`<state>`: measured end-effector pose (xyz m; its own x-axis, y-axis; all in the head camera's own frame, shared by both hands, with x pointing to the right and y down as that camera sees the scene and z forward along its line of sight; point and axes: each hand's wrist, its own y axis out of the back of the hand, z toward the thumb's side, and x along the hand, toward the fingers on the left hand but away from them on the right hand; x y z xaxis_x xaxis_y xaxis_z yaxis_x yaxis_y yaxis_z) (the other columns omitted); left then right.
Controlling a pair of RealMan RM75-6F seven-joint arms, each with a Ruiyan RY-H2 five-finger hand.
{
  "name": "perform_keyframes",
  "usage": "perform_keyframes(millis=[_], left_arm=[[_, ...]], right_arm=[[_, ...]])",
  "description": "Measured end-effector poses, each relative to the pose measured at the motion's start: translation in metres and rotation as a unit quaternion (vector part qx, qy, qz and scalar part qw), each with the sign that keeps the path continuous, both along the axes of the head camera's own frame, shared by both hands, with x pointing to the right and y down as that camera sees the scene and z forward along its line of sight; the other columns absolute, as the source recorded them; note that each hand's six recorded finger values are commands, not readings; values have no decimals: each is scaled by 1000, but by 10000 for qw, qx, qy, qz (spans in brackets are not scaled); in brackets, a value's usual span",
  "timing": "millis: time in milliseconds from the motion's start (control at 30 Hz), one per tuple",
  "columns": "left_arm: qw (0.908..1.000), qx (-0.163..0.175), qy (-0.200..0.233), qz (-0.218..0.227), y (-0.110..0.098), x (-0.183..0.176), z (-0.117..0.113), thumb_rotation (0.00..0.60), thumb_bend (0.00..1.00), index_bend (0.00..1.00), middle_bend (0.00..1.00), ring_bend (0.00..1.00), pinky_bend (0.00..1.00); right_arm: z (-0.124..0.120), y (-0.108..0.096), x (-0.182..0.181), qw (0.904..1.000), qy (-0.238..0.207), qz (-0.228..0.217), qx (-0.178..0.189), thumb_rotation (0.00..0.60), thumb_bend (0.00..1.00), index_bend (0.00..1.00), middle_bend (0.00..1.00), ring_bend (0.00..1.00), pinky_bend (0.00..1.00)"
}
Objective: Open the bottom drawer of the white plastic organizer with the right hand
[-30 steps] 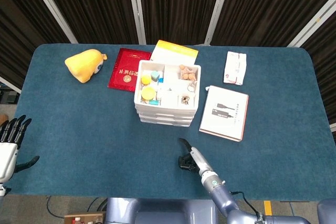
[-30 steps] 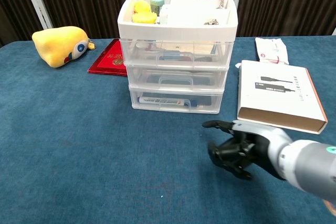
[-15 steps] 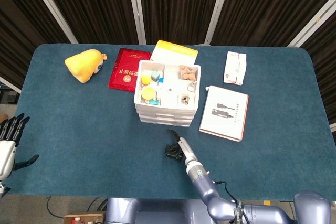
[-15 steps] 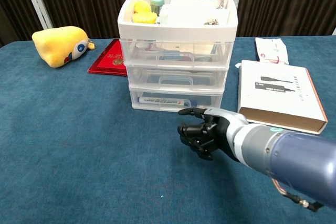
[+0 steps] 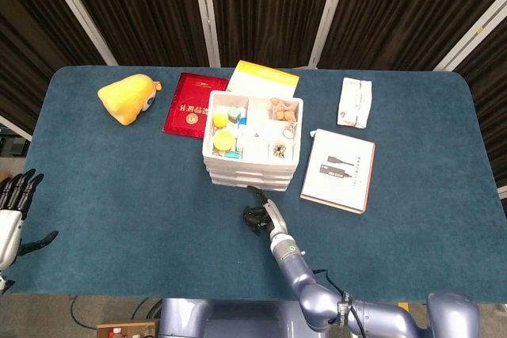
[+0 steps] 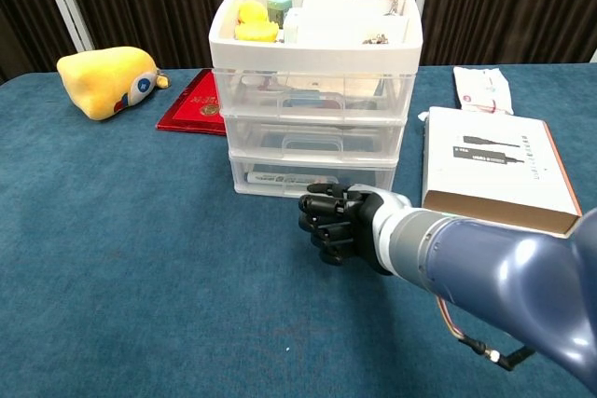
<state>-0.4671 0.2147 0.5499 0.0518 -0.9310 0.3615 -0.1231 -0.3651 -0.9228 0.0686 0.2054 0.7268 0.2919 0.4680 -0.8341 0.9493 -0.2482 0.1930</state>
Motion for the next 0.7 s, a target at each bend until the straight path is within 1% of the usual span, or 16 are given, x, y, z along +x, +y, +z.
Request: perform_keyframes(millis=[200,367,567,700], left_arm=[[10000,-23,8,-10,0,0,0,600,53,21,0,0,27],[10000,-38,29,-15,0,0,1,600,53,21,0,0,26],[10000,-43,46,-17,-1,0,0,600,53,20,0,0,26],[10000,-49,65,-39,-1,0,0,600,53,19,0,0,27]], right_arm=[[8,2,-2,9998,-58,156,-127,600,717,89,834,835,891],[8,3,-8,9986,-317,330,-274,600,722,89,834,835,891],[9,3,-16,9953,-637,578,-444,600,734,112,834,835,891],[10,0,-17,9934,-759,715,-469,600,739,113,833,835,891]])
